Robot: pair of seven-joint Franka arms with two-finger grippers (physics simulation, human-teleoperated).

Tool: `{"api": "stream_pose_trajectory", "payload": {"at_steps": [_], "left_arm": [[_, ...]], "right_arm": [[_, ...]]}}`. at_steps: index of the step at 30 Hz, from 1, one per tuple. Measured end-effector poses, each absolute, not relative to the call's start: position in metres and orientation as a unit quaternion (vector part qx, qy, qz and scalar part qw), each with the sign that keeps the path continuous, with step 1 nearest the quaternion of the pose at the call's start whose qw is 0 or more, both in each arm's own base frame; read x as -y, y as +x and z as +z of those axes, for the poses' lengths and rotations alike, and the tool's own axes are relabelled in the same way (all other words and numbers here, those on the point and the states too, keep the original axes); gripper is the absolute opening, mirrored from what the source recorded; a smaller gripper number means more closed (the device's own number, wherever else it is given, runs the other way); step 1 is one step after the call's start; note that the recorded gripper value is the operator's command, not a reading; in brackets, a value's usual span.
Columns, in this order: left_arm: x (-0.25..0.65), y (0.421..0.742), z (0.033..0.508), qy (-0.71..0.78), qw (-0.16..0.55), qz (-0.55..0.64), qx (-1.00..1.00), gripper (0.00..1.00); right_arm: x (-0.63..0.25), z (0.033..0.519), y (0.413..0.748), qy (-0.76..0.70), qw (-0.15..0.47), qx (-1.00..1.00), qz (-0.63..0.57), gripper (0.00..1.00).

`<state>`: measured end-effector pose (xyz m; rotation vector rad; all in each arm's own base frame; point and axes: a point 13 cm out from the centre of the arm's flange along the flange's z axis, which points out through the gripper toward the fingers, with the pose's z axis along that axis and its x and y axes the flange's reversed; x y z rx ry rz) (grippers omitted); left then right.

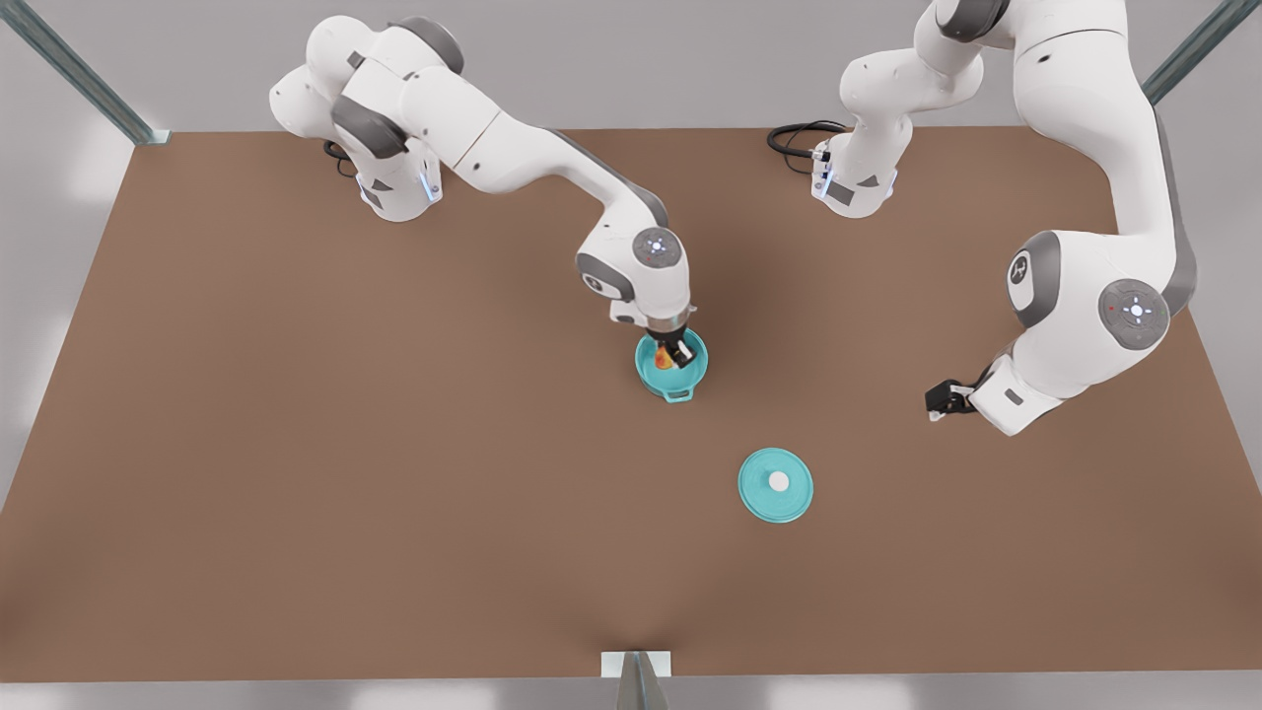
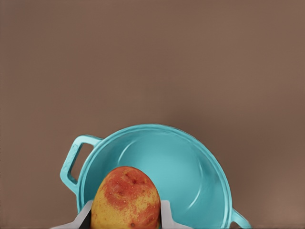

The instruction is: Open the pot lid and put the potato into the pot

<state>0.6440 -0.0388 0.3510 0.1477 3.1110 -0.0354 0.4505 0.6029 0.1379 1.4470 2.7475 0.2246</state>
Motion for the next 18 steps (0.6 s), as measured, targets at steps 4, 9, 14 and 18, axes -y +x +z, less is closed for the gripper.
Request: {"api": "stream_pose_trajectory", "payload": {"at_steps": [4, 9, 14, 18], "left_arm": [[0.039, 0.644, 0.351, 0.046, 0.013, -0.012, -0.999, 1.00], [0.051, 0.644, 0.348, 0.056, 0.012, -0.004, -0.998, 1.00], [0.049, 0.644, 0.348, 0.055, 0.012, 0.002, -0.998, 1.00], [0.048, 0.644, 0.348, 0.053, 0.012, 0.003, -0.999, 1.00]], "right_arm": [[-0.601, 0.138, 0.454, 0.481, 0.016, -0.874, 0.071, 1.00], [-0.543, 0.217, 0.528, 0.534, 0.048, -0.839, 0.091, 1.00], [-0.048, 0.349, 0.698, 0.720, 0.091, -0.688, 0.005, 1.00], [0.061, 0.326, 0.658, 0.662, 0.030, -0.747, -0.060, 1.00]]}}
